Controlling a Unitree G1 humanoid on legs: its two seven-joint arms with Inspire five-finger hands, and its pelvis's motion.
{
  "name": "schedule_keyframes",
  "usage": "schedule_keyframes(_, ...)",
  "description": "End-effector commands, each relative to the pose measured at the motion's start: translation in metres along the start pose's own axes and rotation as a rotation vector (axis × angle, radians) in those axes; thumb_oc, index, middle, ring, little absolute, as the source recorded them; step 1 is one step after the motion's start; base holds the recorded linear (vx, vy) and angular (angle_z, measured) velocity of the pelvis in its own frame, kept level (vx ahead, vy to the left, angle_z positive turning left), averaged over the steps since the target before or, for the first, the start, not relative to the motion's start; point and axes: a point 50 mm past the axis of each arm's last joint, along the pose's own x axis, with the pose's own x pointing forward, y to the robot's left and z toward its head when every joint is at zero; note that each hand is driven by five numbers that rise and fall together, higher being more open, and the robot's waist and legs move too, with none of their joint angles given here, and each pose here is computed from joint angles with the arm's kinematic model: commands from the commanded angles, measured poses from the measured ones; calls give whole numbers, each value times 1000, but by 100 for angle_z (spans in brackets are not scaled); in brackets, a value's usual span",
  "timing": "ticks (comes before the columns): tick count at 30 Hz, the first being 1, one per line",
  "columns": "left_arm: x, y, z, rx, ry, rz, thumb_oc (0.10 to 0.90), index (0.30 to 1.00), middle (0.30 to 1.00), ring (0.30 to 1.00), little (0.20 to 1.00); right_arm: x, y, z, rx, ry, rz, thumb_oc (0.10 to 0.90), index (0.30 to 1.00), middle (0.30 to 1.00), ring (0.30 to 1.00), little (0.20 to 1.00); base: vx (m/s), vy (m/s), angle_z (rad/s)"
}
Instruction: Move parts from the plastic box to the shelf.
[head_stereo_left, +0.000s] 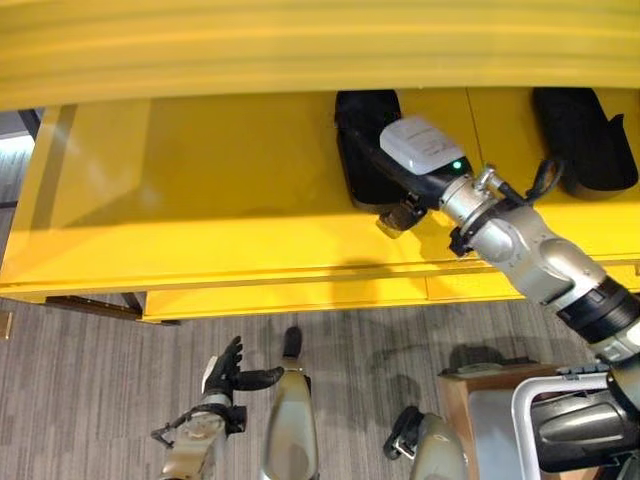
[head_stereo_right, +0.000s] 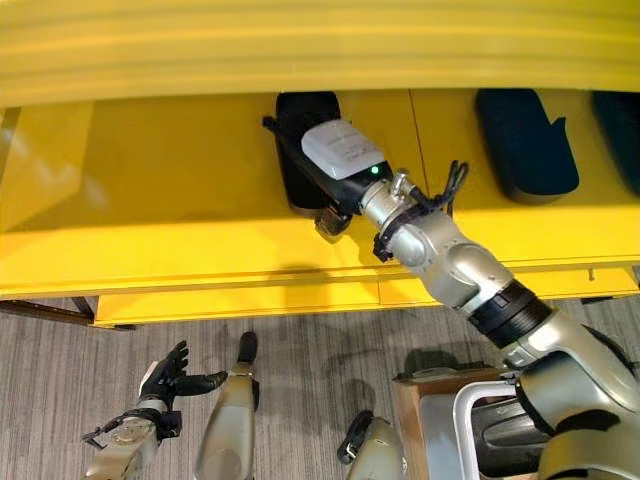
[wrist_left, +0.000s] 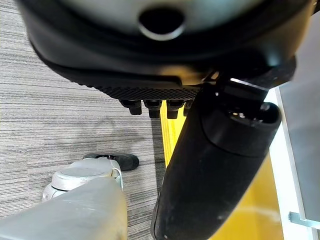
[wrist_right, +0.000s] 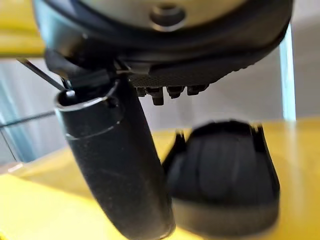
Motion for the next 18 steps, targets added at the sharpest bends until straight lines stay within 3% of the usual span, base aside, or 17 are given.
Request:
schedule_keyframes(1,0,20,24,21,-114,58,900,1000,1000,1000,1000,-3,-85,24,-84,-137,-387,900,1000,1000,1000,1000,0,0,0)
schedule_keyframes(5,0,20,21,17,-100,69,900,1000,1000,1000,1000,-18,-81,30,-40,-156,-422,900,1000,1000,1000,1000,-3,-4,-1)
schedule_keyframes(18,-11,12,-10,-46,-11,78,900,1000,1000,1000,1000,-74,21,34,542,15,-291,900,1000,1000,1000,1000,19,-3,-34)
